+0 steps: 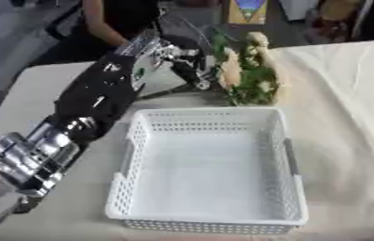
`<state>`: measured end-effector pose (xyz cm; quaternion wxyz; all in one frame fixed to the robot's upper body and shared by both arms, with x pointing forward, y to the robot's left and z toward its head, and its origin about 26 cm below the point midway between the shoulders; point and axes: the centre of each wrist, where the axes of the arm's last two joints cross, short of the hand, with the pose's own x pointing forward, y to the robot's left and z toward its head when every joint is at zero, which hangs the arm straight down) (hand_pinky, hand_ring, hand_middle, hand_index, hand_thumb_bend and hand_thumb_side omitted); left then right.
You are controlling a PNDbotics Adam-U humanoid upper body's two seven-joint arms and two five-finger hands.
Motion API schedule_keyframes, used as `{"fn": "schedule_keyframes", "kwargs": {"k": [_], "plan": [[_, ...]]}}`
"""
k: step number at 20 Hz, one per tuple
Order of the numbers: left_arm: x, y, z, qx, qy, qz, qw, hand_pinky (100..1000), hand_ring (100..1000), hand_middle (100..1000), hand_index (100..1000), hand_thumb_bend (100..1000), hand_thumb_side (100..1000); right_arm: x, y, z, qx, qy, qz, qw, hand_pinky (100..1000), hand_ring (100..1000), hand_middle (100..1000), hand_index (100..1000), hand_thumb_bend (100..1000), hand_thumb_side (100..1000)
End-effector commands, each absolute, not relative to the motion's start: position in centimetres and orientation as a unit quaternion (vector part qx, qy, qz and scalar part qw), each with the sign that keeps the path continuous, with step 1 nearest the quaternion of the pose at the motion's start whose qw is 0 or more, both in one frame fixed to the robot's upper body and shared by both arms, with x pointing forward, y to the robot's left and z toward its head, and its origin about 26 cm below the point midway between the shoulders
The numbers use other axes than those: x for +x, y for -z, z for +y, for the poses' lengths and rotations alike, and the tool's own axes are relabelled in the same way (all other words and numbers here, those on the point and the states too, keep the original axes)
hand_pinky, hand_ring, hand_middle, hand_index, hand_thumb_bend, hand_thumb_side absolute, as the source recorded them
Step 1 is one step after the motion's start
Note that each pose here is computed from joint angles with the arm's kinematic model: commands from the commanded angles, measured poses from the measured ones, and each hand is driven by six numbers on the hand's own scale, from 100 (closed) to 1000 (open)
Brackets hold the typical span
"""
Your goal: Pick up objects on the table and place them in the box.
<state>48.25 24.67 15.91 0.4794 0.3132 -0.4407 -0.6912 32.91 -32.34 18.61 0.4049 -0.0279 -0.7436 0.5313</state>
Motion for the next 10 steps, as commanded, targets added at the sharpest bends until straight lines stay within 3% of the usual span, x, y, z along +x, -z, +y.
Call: {"fn": "schedule_keyframes", "kwargs": {"k": [1,10], "plan": [[48.6,-17.2,26.4,0.349,0.665,-0.441,0.492,908,801,707,791,944,739,32.9,-19.8,-32.0,-0.034,-0.538,-0.749,0.384,668,825,983,1000,100,307],[48.7,-16.0,28.6,0.384,0.629,-0.433,0.52,906,801,712,792,935,726,32.9,-19.9,-31.7,-0.03,-0.54,-0.751,0.38,669,825,983,1000,100,304]]}}
